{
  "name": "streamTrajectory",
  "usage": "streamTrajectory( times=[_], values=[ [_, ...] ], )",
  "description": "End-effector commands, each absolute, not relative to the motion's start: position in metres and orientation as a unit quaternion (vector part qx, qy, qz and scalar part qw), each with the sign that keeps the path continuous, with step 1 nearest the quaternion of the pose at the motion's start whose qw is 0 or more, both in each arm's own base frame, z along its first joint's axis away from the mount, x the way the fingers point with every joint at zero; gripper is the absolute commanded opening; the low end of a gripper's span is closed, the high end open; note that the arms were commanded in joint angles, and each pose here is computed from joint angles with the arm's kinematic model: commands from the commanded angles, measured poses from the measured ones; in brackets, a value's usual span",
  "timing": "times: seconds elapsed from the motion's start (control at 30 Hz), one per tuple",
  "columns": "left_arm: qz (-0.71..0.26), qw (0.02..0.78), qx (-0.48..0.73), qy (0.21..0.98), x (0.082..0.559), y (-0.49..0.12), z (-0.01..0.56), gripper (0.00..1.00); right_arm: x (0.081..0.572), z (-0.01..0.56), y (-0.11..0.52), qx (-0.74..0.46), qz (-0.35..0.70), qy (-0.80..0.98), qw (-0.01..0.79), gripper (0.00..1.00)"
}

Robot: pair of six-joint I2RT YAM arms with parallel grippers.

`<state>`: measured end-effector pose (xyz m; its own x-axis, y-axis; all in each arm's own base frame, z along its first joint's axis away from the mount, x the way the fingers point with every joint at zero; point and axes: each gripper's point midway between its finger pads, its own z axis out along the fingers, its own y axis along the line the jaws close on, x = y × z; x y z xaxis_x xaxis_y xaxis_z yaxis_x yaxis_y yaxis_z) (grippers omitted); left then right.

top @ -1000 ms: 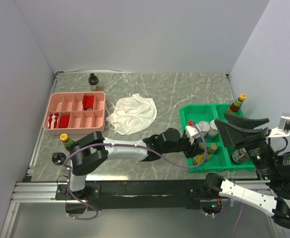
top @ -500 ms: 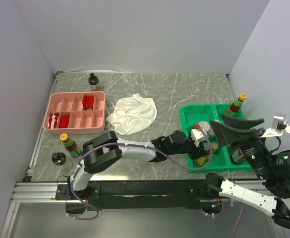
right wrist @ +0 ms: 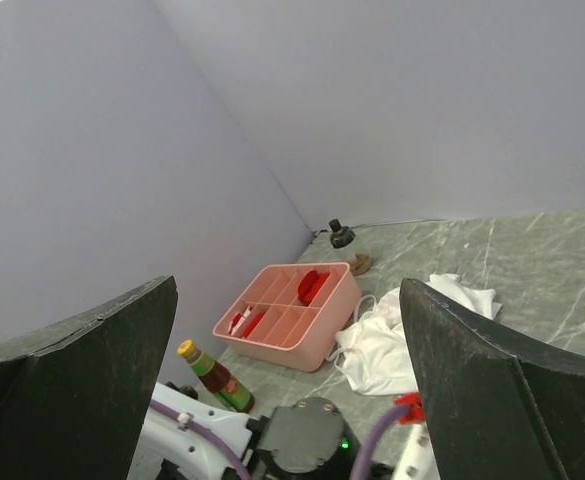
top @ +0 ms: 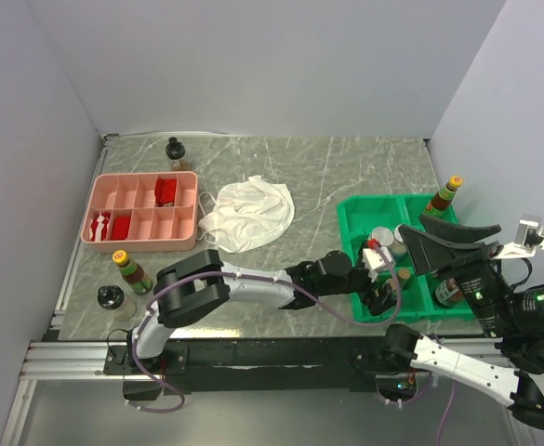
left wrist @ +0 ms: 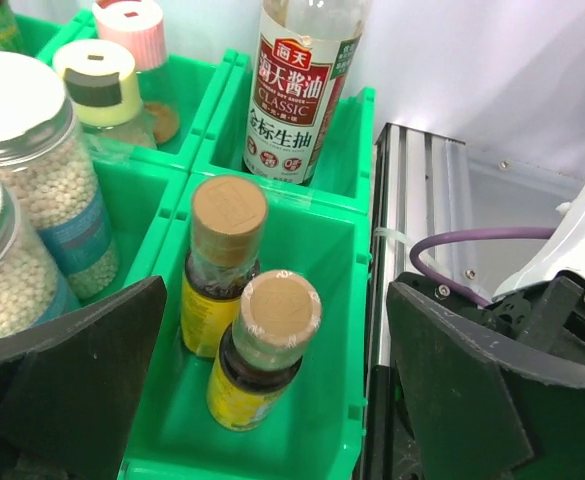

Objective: Organize the condiment bottles
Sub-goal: Place the bottle in the storage box, then move the storage box to the center of the board.

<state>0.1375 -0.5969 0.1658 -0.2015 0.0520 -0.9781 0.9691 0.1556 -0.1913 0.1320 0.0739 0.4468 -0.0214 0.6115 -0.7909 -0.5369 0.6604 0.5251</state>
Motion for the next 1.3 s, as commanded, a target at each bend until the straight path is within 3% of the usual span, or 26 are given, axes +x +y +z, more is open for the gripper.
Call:
streamTrajectory(
  times=[0.0,0.27,0.4,0.63,0.87,0.93,1.13,1.27],
  values=[
    [-0.511,0.505,0.383,0.580,0.138,-0.577,0.226,0.99,0.139,0.443,0.069,0.052,0.392,0.600,0.696,1.00],
    [-0.511,0.497,0.300,0.634,0.139,-0.514,0.244,0.97,0.158,0.426,0.065,0.116,0.346,0.641,0.676,1.00],
    [-0.425,0.516,0.200,0.716,0.170,-0.459,0.218,0.97,0.165,0.409,0.065,0.122,0.309,0.663,0.671,1.00],
    [-0.271,0.524,0.020,0.807,0.201,-0.351,0.194,0.97,0.173,0.363,0.126,-0.009,0.273,0.727,0.630,1.00],
    [-0.167,0.532,-0.183,0.810,0.200,-0.220,0.188,0.96,0.179,0.327,0.179,-0.071,0.279,0.758,0.585,1.00],
    [-0.178,0.531,-0.242,0.793,0.198,-0.197,0.196,0.94,0.180,0.320,0.188,-0.080,0.285,0.760,0.578,1.00],
    [-0.049,0.555,-0.332,0.762,0.194,-0.093,0.199,0.91,0.181,0.303,0.208,-0.096,0.302,0.760,0.567,1.00],
    [0.029,0.552,-0.367,0.748,0.208,-0.055,0.200,0.93,0.183,0.294,0.218,-0.101,0.305,0.764,0.559,1.00]
  ],
)
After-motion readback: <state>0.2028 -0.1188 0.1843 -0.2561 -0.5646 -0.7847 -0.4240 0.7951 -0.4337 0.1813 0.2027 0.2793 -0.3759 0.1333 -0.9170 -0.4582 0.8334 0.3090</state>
